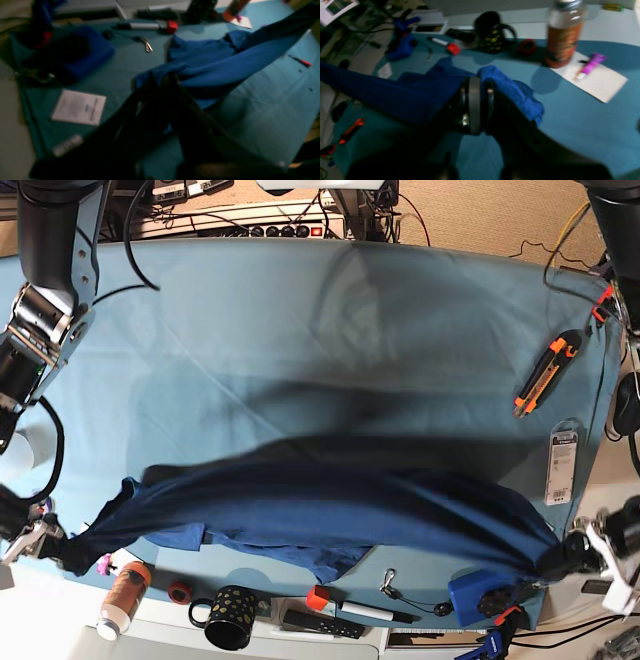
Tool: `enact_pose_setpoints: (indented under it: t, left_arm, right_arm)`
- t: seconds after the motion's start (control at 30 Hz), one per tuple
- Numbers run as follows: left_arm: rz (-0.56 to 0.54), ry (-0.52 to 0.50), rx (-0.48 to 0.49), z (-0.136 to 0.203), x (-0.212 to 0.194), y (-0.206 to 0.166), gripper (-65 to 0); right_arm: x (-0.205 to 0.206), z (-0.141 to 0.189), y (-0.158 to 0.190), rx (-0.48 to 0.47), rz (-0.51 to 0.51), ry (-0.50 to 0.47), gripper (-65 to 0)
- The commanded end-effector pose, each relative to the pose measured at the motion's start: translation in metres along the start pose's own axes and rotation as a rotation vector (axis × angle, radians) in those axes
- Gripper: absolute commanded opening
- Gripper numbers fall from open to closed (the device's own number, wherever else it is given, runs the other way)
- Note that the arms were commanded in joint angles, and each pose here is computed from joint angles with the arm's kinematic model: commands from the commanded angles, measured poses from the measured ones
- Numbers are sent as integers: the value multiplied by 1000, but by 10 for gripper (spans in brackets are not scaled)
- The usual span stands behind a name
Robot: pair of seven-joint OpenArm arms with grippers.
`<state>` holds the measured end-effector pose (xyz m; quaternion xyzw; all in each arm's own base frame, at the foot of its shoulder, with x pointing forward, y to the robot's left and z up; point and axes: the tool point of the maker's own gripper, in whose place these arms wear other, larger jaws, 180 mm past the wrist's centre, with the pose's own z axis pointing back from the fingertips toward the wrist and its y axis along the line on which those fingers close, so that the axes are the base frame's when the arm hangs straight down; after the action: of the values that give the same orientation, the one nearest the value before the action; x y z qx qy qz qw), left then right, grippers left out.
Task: Layout the t-shirt on the table in an organized manner, then fold the t-shirt properly
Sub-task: 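Lay the lifted shirt flat by drawing both grippers back across the table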
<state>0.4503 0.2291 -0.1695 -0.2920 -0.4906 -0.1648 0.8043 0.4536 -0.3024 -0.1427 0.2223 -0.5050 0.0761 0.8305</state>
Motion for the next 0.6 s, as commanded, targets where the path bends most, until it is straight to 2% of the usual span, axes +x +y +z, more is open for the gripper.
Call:
enact_pose_setpoints:
  t: [0.0,0.13,0.37,0.57]
  left_arm:
    - [-12,-75,-8,14,24,-1,-650]
    - [38,-93,-28,26,8,2,-650]
    - [130,-112,-4,43,-23,14,-650]
    - [164,-59,-87,44,-59,-1,-650]
  right_arm:
    - [27,11,6,21,36,-88,-650]
    - [5,7,9,59,0,-68,-650]
    - [-44,2,12,118,-61,-12,-650]
    - [-79,3,18,171,-123,15,-650]
